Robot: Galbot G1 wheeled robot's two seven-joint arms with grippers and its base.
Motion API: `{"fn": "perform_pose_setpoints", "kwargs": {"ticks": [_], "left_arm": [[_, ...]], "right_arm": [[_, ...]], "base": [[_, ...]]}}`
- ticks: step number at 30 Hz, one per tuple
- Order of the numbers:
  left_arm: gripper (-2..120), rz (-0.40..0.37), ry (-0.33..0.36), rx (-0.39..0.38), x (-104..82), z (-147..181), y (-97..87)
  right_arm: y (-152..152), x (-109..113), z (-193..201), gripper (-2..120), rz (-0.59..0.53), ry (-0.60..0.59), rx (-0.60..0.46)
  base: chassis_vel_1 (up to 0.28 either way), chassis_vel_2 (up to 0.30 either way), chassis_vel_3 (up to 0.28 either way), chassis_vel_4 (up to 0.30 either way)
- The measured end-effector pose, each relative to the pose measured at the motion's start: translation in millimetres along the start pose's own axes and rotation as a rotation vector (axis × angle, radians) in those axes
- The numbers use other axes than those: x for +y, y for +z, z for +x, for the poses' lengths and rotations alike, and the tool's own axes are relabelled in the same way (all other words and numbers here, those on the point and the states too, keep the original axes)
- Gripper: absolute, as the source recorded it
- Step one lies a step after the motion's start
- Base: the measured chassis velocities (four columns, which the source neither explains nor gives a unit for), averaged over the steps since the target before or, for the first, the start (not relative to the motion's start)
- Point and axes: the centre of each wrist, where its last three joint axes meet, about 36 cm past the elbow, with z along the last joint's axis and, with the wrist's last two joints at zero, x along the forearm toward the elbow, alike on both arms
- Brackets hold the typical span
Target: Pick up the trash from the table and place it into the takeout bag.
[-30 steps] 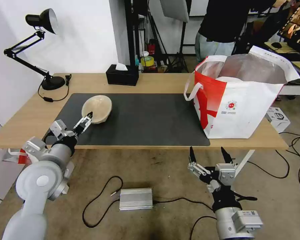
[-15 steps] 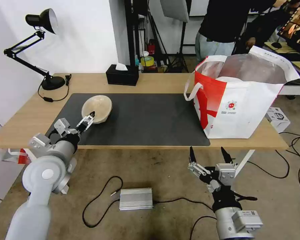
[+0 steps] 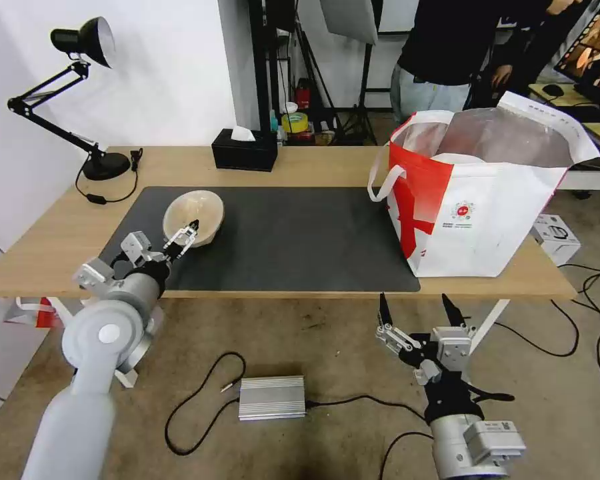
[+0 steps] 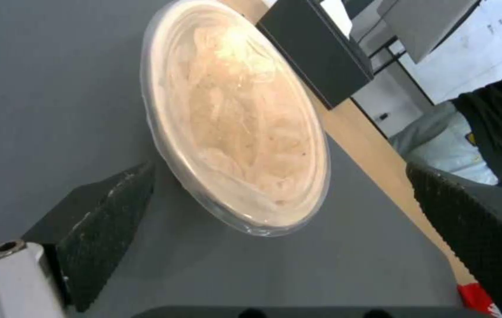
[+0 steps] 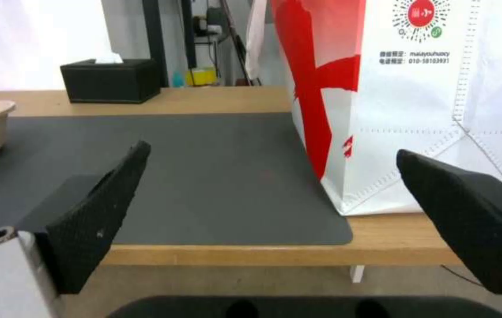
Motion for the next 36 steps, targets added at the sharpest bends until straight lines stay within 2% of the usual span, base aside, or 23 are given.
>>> {"fn": "perform_pose_setpoints", "kwargs": {"ticks": [36], "left_arm": [[100,0.017,-0.005,0.003,-2.8,-26,-6.9]], "right_arm": [[0,0,0,100,0.000,0.000,0.000]], "base": [[0.000,0.000,0.000,0.000]]}}
